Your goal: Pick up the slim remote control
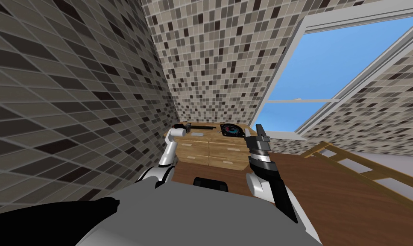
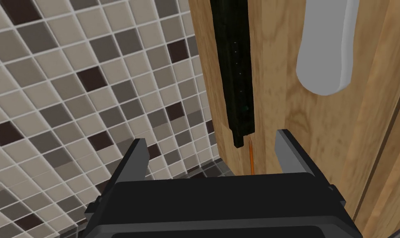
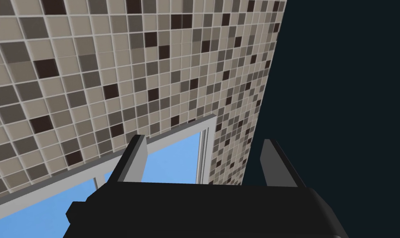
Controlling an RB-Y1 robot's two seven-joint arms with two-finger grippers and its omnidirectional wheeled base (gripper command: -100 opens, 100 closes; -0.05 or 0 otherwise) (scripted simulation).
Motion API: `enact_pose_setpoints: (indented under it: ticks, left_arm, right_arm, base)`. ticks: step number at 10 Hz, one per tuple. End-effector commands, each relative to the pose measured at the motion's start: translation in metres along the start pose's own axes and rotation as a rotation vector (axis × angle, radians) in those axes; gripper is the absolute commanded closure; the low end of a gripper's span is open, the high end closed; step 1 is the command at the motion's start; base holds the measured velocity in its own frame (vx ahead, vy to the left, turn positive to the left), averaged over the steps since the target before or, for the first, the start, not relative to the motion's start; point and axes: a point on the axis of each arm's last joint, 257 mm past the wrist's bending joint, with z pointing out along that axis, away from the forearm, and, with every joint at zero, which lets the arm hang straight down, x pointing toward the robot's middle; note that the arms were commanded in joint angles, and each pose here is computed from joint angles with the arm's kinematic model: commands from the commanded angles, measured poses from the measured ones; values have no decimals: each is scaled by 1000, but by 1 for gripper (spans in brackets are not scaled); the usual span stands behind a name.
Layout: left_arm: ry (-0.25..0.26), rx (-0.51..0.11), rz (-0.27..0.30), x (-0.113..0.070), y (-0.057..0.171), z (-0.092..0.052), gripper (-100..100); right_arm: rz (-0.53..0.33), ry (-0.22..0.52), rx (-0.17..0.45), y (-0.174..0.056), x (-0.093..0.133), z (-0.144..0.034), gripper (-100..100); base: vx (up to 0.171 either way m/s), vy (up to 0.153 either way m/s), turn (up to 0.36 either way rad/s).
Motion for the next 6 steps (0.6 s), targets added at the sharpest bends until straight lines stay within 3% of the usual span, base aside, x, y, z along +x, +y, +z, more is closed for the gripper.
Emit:
enact_pose_setpoints:
  ticks: [1,5,6]
  left_arm:
    - [6,-54,-1,1,10,3,-100]
    - [18,-148,-3,2,28,8,-100]
    - [25,-195,-7,2,34,12,-100]
  right_arm:
    - [0,0,0,0,0,0,0]
    - [0,0,0,0,0,0,0]
    - [0,0,0,0,0,0,0]
  base:
    - [32,-25,-14]
    - [24,-19,-8]
    - [34,-22,-27]
